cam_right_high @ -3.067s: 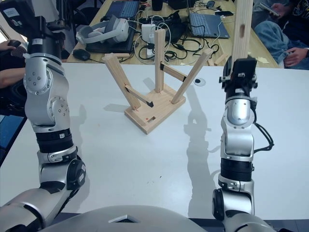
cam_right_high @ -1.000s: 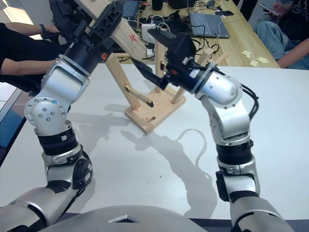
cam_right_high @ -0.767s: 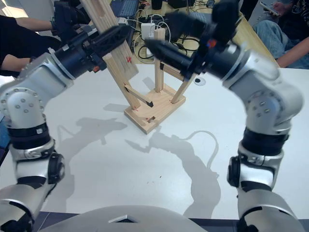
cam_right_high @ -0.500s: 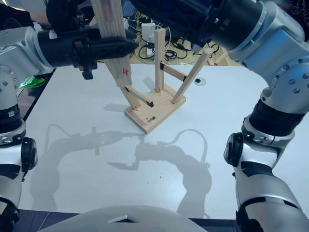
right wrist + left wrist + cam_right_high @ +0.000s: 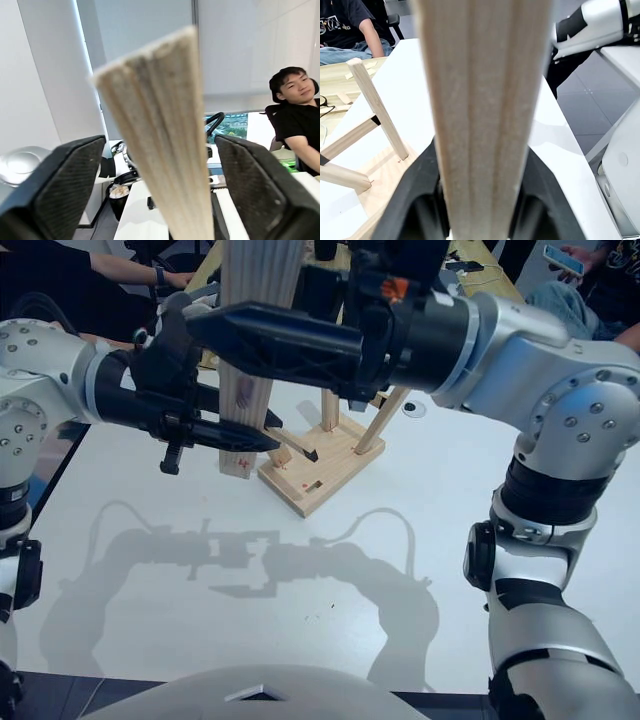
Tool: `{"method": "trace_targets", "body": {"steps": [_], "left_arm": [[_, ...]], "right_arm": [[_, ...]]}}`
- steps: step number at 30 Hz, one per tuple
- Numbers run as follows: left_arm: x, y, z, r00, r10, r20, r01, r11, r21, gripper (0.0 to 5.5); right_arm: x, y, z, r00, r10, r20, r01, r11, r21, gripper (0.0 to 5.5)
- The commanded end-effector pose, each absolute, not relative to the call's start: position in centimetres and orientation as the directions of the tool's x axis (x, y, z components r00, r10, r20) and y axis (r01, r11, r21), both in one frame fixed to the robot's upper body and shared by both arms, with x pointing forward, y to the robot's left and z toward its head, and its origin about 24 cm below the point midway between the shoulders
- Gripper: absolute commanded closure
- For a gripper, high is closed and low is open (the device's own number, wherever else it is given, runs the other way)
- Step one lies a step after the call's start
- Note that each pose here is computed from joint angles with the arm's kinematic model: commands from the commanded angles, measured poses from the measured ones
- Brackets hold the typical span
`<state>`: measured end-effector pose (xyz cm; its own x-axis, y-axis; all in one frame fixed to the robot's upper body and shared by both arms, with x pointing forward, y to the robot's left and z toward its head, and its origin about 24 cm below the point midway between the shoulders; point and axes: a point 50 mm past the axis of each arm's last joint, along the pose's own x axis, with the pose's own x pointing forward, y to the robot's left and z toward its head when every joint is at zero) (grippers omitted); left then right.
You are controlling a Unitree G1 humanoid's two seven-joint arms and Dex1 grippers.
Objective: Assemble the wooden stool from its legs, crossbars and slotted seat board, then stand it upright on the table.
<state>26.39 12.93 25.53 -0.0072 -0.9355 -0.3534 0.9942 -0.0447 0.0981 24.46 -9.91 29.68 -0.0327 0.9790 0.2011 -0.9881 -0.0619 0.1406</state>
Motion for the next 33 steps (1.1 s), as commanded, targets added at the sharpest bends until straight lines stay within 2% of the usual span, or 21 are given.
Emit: {"method": "trace_targets", "body": {"steps": [1,12,21,22,27,30,33], "left_arm": [[26.2,13.1,25.4,-0.010,-0.926,-0.378,0.992,-0.056,0.109,4.49],[25.3,13.0,24.7,-0.067,-0.911,-0.408,0.991,-0.109,0.082,4.49],[26.1,12.2,25.4,0.019,-0.942,-0.334,0.983,-0.043,0.176,4.49],[26.3,12.2,25.5,0.041,-0.946,-0.323,0.985,-0.017,0.173,4.13],[27.3,12.5,26.3,0.142,-0.953,-0.266,0.977,0.092,0.193,3.36],[27.6,14.4,26.7,0.236,-0.946,-0.223,0.963,0.196,0.187,2.68],[27.4,16.9,26.3,0.328,-0.928,-0.179,0.940,0.301,0.162,2.24]], "right_arm": [[24.1,-9.9,29.2,-0.043,0.983,0.179,-0.984,-0.072,0.160,2.20],[23.8,-10.1,28.7,-0.050,0.986,0.160,-0.976,-0.082,0.203,4.00],[24.0,-10.0,28.7,-0.001,0.979,0.202,-0.977,-0.044,0.209,4.09],[24.1,-9.8,28.4,0.010,0.978,0.206,-0.977,-0.034,0.210,4.10],[24.6,-9.9,27.8,0.088,0.973,0.211,-0.980,0.047,0.192,4.25],[25.7,-11.3,28.0,0.209,0.947,0.243,-0.971,0.171,0.168,4.36],[26.3,-12.9,28.5,0.306,0.906,0.292,-0.949,0.268,0.164,4.50]]}}
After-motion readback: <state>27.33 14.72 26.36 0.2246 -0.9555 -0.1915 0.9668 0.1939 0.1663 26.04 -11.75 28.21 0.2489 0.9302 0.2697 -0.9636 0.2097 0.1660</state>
